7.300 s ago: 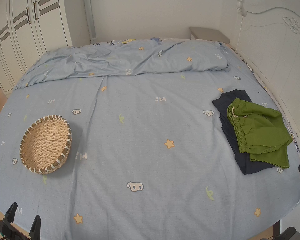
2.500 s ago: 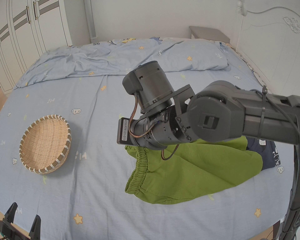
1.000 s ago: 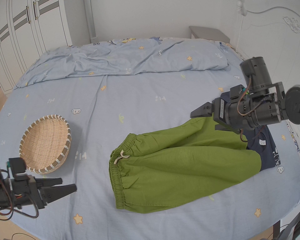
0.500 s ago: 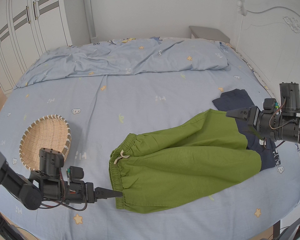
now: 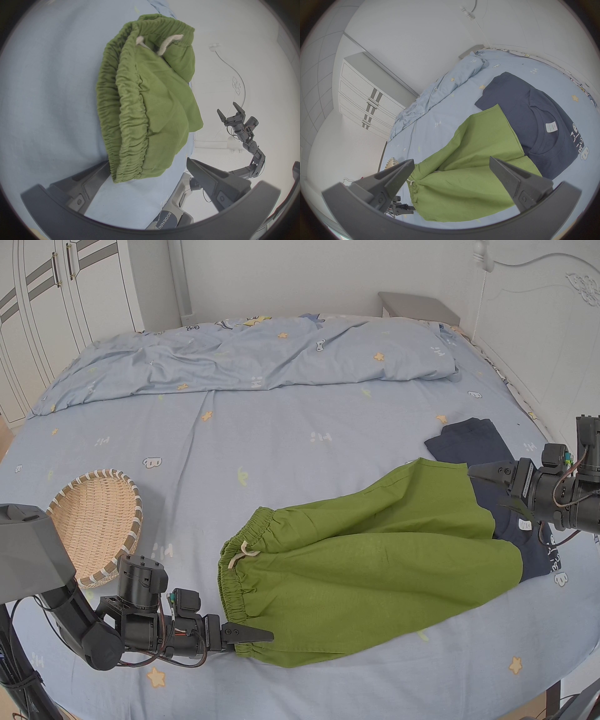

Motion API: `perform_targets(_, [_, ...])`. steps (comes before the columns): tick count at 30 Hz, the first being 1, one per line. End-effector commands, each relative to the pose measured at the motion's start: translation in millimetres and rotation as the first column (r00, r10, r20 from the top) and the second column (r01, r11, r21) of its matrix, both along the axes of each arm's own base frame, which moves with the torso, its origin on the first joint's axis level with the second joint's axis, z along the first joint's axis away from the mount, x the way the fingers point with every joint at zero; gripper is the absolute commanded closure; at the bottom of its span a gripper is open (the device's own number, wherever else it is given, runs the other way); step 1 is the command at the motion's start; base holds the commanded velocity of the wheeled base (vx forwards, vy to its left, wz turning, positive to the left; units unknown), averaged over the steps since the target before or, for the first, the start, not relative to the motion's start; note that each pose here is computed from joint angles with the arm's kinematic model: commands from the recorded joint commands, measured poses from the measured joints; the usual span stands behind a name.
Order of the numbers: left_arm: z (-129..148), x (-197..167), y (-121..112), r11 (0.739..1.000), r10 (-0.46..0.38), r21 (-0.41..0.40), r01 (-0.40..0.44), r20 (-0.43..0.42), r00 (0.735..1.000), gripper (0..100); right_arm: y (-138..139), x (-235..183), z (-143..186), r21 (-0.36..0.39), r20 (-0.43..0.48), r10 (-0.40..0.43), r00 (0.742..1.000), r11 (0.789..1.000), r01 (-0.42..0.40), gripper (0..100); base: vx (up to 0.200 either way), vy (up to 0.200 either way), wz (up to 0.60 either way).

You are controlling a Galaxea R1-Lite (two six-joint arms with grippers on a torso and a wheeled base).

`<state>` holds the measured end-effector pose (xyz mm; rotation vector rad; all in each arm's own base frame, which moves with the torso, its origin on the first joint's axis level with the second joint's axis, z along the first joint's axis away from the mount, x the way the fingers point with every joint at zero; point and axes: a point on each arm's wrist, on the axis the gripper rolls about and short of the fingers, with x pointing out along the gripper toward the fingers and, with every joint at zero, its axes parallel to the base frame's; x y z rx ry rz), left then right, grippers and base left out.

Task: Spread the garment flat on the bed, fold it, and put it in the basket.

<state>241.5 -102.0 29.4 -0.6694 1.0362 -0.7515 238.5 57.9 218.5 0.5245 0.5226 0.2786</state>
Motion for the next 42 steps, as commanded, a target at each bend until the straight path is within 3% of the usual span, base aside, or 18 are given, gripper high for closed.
perform_targets(1, [-9, 1, 1, 1.000, 0.013, 0.012, -0.012, -0.036, 0.999, 0, 0, 0, 0, 0.001, 0.001, 0.000, 1.000, 1.000, 0.000, 0, 0.000, 0.000, 0.00])
perform_targets(12, [-11, -4, 7, 0.999, 0.030, 0.026, -0.028, -0.052, 0.998, 0, 1, 0, -2, 0.000, -0.007, 0.006, 1.000, 1.000, -0.006, 0, 0.000, 0.000, 0.00])
perform_targets(17, [-10, 4, 18, 0.997, 0.074, 0.022, -0.073, -0.040, 0.996, 0, 1, 0, -3, 0.000, -0.010, 0.008, 1.000, 1.000, -0.008, 0, 0.000, 0.000, 0.00])
perform_targets(33, [-16, 10, 2, 0.999, 0.033, 0.003, -0.033, -0.007, 0.999, 0, 5, 2, -5, -0.005, -0.018, 0.016, 1.000, 1.000, -0.016, 0, 0.000, 0.000, 0.00])
perform_targets(34, [-16, 10, 2, 0.999, 0.034, 0.003, -0.034, -0.008, 0.999, 100, 5, 2, -5, -0.005, -0.018, 0.016, 1.000, 1.000, -0.016, 0, 0.000, 0.000, 0.00])
perform_targets(42, [-10, 5, 7, 0.999, 0.046, -0.002, -0.046, -0.008, 0.999, 100, 5, 2, -5, -0.006, -0.020, 0.016, 1.000, 1.000, -0.016, 0, 0.000, 0.000, 0.00])
